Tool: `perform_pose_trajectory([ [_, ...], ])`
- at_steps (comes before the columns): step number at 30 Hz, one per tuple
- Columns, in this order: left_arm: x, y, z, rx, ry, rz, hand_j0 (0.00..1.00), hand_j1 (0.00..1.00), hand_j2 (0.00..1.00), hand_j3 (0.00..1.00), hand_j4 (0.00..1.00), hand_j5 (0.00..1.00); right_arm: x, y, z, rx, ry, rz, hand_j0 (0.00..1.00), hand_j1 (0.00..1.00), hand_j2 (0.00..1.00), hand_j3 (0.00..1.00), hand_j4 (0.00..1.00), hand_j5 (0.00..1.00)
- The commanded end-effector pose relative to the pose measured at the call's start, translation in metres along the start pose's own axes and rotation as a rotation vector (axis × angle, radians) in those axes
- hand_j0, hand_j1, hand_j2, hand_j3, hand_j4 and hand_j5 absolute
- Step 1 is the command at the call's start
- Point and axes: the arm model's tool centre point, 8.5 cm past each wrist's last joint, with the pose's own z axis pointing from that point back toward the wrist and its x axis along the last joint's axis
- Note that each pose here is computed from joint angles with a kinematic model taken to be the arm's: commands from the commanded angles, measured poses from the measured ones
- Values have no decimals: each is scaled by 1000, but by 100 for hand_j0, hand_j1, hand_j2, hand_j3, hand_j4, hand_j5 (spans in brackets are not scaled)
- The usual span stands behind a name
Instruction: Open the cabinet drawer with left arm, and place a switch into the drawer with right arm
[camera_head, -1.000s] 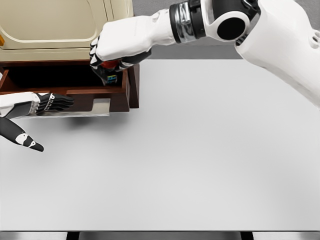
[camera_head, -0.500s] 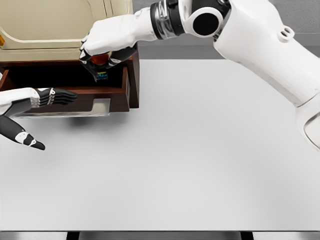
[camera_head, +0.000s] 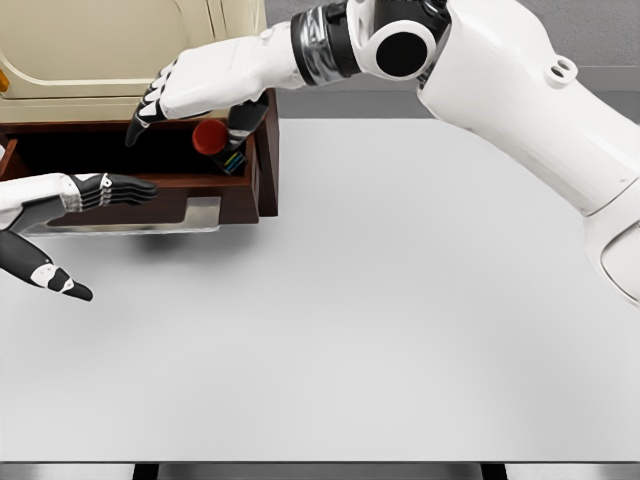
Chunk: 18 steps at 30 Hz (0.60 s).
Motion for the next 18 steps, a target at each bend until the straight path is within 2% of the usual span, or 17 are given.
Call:
perform_pose_trajectory([
  [1, 1, 1, 1, 4, -2, 3, 100, 100, 100, 100, 100, 100, -1, 0, 0, -4, 0, -9, 100, 100, 100, 100, 100, 100],
  [4, 2, 1, 1, 5, -5, 1, 100, 100, 100, 100, 100, 100, 0, -2, -13, -2, -8, -17, 100, 100, 100, 100, 100, 100],
  [7, 1, 2, 1, 5, -2, 1, 100, 100, 100, 100, 100, 100, 4, 5, -20, 28, -18, -12, 100, 100, 100, 100, 100, 100],
  [12, 1, 1, 1, 6, -8, 5, 100, 100, 100, 100, 100, 100, -12, 16, 18, 24, 41, -24, 100, 100, 100, 100, 100, 100],
  [15, 4, 2, 1, 8, -33, -10, 100, 100, 100, 100, 100, 100, 3, 13, 41, 21, 21, 29, 100, 100, 100, 100, 100, 100],
  [18, 4, 1, 1, 7, -32, -9, 100, 100, 100, 100, 100, 100, 39, 8, 59, 20, -53, 115, 100, 100, 100, 100, 100, 100],
])
